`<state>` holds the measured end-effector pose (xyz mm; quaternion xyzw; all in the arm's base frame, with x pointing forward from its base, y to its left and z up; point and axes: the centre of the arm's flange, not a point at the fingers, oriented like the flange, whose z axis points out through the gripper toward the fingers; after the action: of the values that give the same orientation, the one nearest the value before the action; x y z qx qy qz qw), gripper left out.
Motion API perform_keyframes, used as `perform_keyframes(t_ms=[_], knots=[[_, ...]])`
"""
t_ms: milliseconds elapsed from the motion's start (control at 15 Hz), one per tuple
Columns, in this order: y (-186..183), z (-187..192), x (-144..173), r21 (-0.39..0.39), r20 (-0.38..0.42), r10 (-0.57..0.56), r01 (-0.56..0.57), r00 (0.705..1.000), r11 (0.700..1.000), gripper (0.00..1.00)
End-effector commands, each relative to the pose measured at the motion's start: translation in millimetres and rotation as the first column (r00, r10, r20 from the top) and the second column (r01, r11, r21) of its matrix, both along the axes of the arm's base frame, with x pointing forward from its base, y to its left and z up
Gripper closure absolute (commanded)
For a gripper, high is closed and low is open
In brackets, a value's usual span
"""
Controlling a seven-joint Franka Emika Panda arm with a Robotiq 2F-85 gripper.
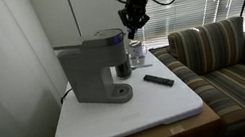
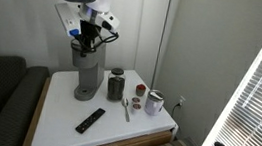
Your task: Open the grey coffeemaker
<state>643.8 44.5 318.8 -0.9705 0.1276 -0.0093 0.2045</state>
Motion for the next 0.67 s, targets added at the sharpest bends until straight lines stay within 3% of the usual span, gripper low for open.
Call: perform_keyframes(t_ms=[0, 600], knots=[[-2.0, -8.1, 12.2, 0.059, 0.009, 0.016, -0.016, 1.0, 0.998, 1.0], [-3.0, -4.6, 8.8, 0.125, 0.046, -0.011, 0.006, 0.999, 0.992, 1.0]])
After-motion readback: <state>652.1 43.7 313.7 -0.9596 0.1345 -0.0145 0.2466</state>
